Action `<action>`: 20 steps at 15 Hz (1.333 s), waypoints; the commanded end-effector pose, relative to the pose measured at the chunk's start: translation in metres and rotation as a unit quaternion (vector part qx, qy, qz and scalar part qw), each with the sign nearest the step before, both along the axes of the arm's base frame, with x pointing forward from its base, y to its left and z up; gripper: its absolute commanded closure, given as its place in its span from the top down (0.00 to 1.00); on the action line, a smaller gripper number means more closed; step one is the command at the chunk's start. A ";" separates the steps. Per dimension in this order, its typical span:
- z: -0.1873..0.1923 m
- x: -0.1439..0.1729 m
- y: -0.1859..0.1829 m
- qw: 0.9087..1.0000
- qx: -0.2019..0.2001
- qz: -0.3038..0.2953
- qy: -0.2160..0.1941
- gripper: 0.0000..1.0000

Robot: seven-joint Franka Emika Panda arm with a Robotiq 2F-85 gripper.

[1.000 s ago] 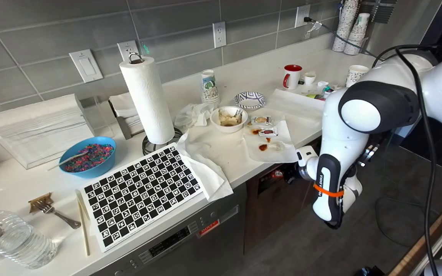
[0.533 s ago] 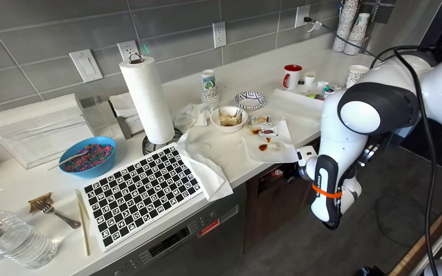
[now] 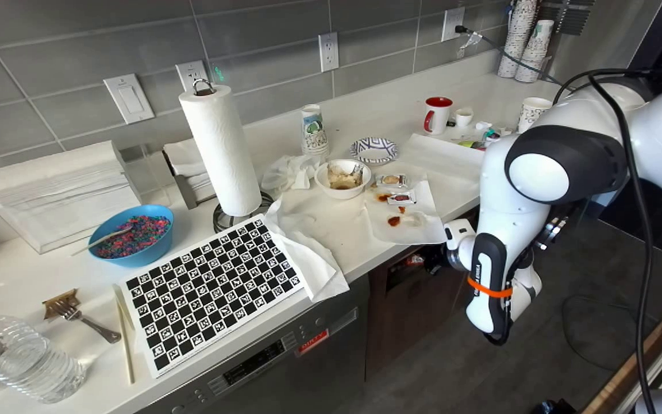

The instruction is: Put the tomato sachet inside the bin

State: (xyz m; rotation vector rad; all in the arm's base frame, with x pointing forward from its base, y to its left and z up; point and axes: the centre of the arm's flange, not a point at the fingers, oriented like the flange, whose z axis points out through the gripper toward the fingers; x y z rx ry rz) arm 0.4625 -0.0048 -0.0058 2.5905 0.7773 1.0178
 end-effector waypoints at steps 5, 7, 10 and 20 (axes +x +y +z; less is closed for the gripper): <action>0.027 0.041 0.005 0.998 -0.020 0.016 -0.058 0.69; 0.031 0.038 0.005 0.998 -0.018 0.014 -0.058 0.83; 0.032 0.033 0.005 0.999 -0.010 0.006 -0.042 1.00; 0.054 0.006 0.009 0.997 0.043 -0.054 -0.023 1.00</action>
